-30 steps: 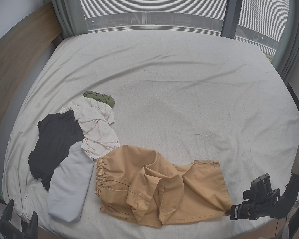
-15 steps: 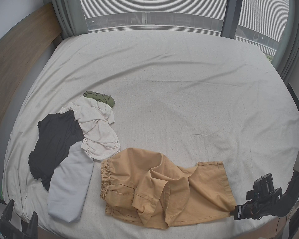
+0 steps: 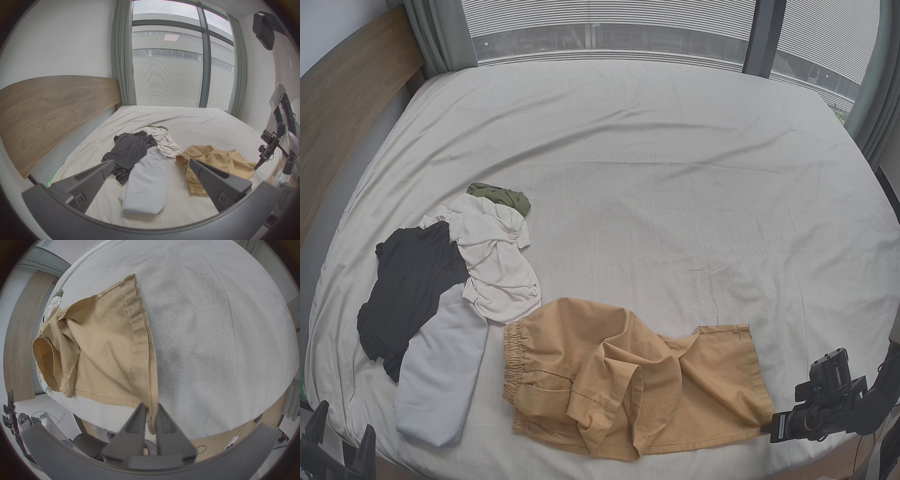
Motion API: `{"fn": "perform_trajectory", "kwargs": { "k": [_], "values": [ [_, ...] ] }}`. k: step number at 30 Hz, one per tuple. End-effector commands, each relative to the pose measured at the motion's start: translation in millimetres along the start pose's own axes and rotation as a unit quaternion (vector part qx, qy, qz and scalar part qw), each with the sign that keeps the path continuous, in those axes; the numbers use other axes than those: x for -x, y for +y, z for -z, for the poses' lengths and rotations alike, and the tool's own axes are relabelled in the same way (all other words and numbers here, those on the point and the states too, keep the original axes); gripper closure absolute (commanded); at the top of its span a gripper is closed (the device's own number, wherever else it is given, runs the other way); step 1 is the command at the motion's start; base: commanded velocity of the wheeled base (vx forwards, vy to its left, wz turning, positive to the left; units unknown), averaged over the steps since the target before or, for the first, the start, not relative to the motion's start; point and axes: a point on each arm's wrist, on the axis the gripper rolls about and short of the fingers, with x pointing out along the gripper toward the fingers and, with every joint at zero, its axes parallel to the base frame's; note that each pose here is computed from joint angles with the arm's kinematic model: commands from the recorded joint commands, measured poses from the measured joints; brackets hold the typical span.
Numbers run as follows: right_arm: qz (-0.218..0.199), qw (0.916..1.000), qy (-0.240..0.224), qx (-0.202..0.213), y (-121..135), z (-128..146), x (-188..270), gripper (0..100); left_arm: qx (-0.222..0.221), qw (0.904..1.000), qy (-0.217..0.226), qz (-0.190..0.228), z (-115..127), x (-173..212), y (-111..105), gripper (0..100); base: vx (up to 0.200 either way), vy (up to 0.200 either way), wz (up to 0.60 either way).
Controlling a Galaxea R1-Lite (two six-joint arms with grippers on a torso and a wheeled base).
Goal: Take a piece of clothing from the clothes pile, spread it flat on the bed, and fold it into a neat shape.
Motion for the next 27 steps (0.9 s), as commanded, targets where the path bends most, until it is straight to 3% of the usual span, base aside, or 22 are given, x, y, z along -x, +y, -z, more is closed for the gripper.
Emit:
{"fn": "perform_trajectory", "kwargs": {
  "k": [1,5,8,12,18,23,27],
  "values": [
    [-0.006,0.9999,-0.015,0.0,0,1,8,0,0.001,1.0,0.001,0.0,5,0,0,0,0.0,0.0,0.0],
    [-0.028,0.9972,-0.07,0.006,4,-4,27,0,0.001,1.0,0.001,0.0,5,0,0,0,0.0,0.0,0.0],
    [-0.049,0.991,-0.123,0.016,8,-7,45,0,0.001,1.0,0.001,0.0,5,0,0,0,0.0,0.0,0.0],
    [-0.076,0.9834,-0.162,0.03,13,-9,58,0,0.001,1.0,0.001,0.0,5,0,0,0,0.0,0.0,0.0],
    [-0.125,0.9765,-0.16,0.072,26,-5,63,0,0.001,1.0,0.001,0.0,5,0,0,0,0.0,0.0,0.0],
    [-0.182,0.9593,-0.179,0.12,52,-10,65,0,0.002,1.0,0.001,0.0,5,0,0,0,0.0,0.0,0.0],
    [-0.212,0.9505,-0.178,0.141,66,-14,65,0,0.002,1.0,0.001,0.0,5,0,0,0,0.0,0.0,0.0]
  ]
}}
